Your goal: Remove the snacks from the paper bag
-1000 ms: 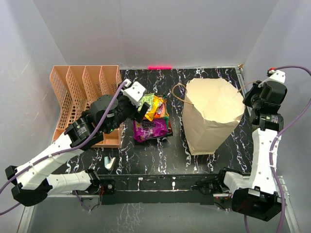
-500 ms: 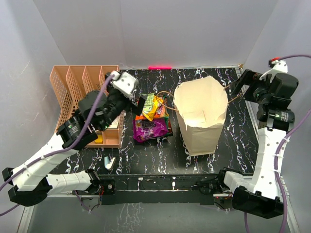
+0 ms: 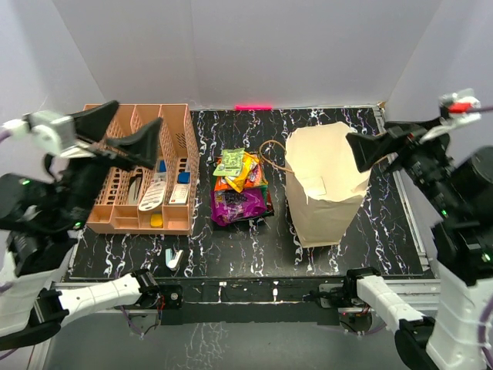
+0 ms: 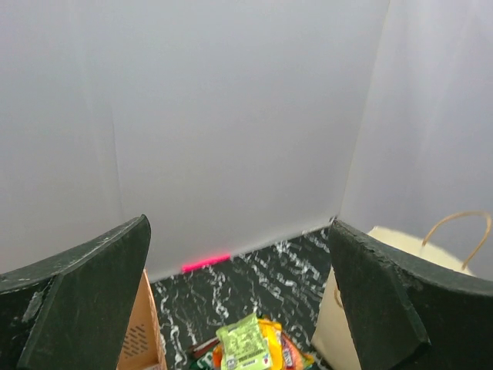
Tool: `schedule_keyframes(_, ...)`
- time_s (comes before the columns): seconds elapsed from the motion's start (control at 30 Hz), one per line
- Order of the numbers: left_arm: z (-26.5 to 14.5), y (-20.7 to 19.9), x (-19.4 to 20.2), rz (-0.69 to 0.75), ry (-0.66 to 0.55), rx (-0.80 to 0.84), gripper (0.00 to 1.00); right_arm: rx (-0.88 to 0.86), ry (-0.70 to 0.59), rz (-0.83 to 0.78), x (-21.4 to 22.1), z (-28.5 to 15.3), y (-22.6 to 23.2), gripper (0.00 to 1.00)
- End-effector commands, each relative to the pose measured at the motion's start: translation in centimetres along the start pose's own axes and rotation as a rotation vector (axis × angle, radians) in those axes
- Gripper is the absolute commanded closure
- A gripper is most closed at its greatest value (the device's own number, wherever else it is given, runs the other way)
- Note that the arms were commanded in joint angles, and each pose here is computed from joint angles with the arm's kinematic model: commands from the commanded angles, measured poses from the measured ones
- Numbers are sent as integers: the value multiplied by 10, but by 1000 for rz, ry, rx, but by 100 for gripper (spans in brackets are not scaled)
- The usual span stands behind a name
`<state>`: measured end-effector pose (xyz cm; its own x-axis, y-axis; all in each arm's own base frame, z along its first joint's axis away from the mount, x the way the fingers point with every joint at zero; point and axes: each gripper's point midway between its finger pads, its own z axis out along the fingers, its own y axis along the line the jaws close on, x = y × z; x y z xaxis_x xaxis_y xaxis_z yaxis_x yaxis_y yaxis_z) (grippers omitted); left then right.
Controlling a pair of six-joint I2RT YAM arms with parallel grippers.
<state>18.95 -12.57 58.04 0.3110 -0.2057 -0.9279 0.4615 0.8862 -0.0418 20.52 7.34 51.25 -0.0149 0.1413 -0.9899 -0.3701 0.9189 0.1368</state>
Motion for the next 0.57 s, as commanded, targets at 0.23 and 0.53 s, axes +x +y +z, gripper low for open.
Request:
schedule_keyframes(0.23,-34,31,-43,-80,-109,-60,2,120,-336,-49,-68,-79,1,2)
schedule_keyframes(0.53,-31,28,-34,-66,-82,-57,2,210,-327,-24,-60,-74,-17,2)
